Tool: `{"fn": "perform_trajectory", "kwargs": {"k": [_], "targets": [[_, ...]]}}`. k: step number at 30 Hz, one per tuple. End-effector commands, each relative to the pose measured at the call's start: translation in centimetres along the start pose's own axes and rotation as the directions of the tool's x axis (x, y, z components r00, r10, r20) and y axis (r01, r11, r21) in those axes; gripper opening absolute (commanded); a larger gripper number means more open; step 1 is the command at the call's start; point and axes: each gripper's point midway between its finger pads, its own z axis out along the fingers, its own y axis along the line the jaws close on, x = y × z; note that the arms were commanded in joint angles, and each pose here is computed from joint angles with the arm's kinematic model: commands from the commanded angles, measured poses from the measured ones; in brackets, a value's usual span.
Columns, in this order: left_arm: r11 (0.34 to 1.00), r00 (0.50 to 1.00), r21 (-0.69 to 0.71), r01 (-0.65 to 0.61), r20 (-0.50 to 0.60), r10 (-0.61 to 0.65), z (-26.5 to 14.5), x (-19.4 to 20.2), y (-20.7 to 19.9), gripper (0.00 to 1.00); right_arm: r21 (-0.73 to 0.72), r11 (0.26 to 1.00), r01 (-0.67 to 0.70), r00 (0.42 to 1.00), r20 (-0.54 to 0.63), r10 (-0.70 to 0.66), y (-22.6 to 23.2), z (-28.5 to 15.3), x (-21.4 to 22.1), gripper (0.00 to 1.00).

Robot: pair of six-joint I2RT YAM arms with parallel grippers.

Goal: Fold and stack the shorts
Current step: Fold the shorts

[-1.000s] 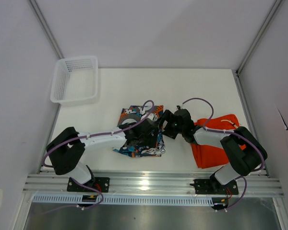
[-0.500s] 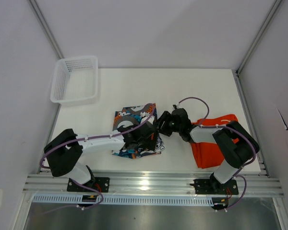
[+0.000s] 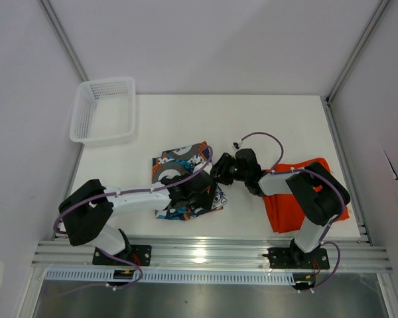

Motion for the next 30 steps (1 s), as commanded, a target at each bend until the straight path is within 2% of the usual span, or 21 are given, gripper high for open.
{"fn": "perform_trajectory", "kwargs": {"k": [1, 4, 5, 7, 9, 15, 16, 19, 21, 23, 24, 27, 28, 30], "targets": [[0.999, 0.998, 0.049, -0.023, 0.061, 0.02, -0.7, -1.3, -1.0, 0.78, -0.122, 0.991, 0.061, 0.998, 0.023, -0.058, 3.0, 0.3, -0.7, 0.42], [0.997, 0.997, 0.064, -0.037, 0.066, 0.033, -1.0, -1.4, -1.2, 0.76, -0.13, 0.987, 0.094, 0.996, 0.022, -0.092, 3.7, 0.3, -1.0, 0.38], [0.997, 0.997, 0.066, -0.041, 0.069, 0.037, -1.0, -1.5, -1.2, 0.76, -0.139, 0.984, 0.11, 0.994, 0.03, -0.107, 4.3, 0.4, -1.4, 0.3], [0.997, 0.997, 0.067, -0.05, 0.07, 0.045, -1.1, -1.4, -1.1, 0.75, -0.14, 0.979, 0.151, 0.989, 0.03, -0.148, 4.8, 0.5, -1.7, 0.26], [0.996, 0.996, 0.072, -0.055, 0.074, 0.05, -1.2, -1.5, -1.2, 0.74, -0.162, 0.966, 0.202, 0.979, 0.038, -0.199, 5.8, 0.7, -2.2, 0.15], [0.994, 0.995, 0.094, -0.058, 0.084, 0.051, -1.4, -1.9, -1.7, 0.74, -0.175, 0.935, 0.308, 0.951, 0.062, -0.302, 7.5, 1.8, -3.3, 0.11], [0.993, 0.995, 0.099, -0.057, 0.082, 0.048, -1.4, -1.9, -1.9, 0.75, -0.149, 0.935, 0.322, 0.947, 0.035, -0.32, 6.8, 2.3, -3.2, 0.11], [0.991, 0.996, 0.124, -0.051, 0.074, 0.042, -2.0, -2.6, -2.7, 0.79, -0.122, 0.939, 0.322, 0.944, -0.033, -0.328, 5.4, 4.4, -3.4, 0.12], [0.989, 0.996, 0.144, -0.041, 0.087, 0.028, -2.8, -3.9, -3.7, 0.86, -0.087, 0.951, 0.297, 0.947, -0.099, -0.305, 3.3, 5.9, -2.9, 0.14], [0.988, 0.997, 0.15, -0.037, 0.078, 0.026, -4.0, -4.5, -3.9, 0.91, -0.091, 0.948, 0.305, 0.942, -0.119, -0.314, 3.6, 7.0, -3.8, 0.16], [0.988, 0.996, 0.154, -0.031, 0.089, 0.018, -4.7, -5.1, -4.0, 0.96, -0.051, 0.957, 0.285, 0.942, -0.167, -0.29, 1.8, 7.7, -3.4, 0.17], [0.988, 0.992, 0.157, -0.009, 0.128, -0.011, -7.7, -6.7, -3.5, 0.99, -0.064, 0.959, 0.278, 0.944, -0.168, -0.285, 2.2, 8.2, -4.9, 0.23], [0.987, 0.99, 0.16, 0.001, 0.14, -0.023, -8.5, -7.1, -3.3, 0.99, -0.062, 0.957, 0.285, 0.945, -0.152, -0.291, 2.7, 8.2, -5.7, 0.33], [0.984, 0.982, 0.173, 0.043, 0.173, -0.073, -10.6, -8.1, -2.2, 0.99, -0.031, 0.954, 0.298, 0.941, -0.161, -0.299, 2.6, 7.7, -6.4, 0.48]]}}
